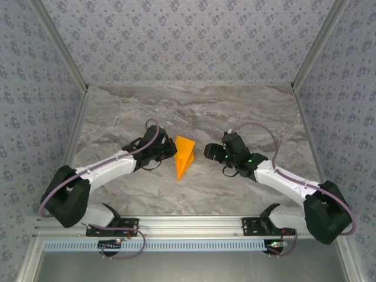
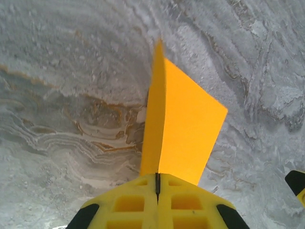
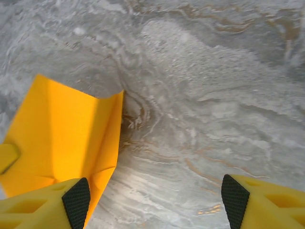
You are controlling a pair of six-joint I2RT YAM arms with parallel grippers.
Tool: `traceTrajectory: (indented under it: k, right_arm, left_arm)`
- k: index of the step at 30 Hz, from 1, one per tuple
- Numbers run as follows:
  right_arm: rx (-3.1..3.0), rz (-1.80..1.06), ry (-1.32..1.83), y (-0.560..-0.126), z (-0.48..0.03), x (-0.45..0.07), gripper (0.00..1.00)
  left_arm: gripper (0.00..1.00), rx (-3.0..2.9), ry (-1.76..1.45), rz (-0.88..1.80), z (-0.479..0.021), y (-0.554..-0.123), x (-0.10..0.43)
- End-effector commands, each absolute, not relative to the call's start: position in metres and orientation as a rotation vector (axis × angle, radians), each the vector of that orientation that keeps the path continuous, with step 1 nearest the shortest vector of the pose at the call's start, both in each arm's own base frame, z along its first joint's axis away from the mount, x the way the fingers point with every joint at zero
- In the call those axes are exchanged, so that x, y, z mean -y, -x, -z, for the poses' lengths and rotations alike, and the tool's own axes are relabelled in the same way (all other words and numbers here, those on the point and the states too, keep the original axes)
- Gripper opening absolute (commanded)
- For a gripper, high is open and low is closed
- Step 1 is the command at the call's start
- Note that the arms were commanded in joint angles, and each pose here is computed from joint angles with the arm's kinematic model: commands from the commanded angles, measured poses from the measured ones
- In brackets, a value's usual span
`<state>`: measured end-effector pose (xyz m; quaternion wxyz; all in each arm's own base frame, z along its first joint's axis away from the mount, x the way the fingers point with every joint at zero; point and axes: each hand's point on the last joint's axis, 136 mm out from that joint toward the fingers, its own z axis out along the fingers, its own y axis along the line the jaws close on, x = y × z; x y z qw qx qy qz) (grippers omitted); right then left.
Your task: Fold a paper plane with a square sheet of paper (pick it up from the middle)
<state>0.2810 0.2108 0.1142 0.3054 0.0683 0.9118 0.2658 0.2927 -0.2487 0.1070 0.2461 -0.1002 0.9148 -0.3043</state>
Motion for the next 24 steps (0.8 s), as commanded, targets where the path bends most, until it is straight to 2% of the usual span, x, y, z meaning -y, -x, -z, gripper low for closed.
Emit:
traceTrajectory:
  k: [1,9,16,24]
  right_arm:
    - [-2.4,-0.808,-0.066,-0.28,-0.125,-0.242,0.75]
    - [-2.452,-0.853,0.071,-0.272,-0.115,-0.31,0.66]
    - [-2.486,-0.871,0.163,-0.263,-0.111,-0.358,0.56]
    - [-2.61,-0.811,0.071,-0.263,-0.072,-0.368,0.51]
  left_arm:
    - [0.0,-2.435,0.371,0.924,-0.105,-0.299,0.253]
    - [0.0,-2.433,0.568,0.721,-0.07,-0.283,0.203]
    - [0.0,-2.449,0.551,0.722,-0.064,-0.276,0.201]
    - [0.0,-2.458,0.561,0.704,-0.058,-0.273,0.197]
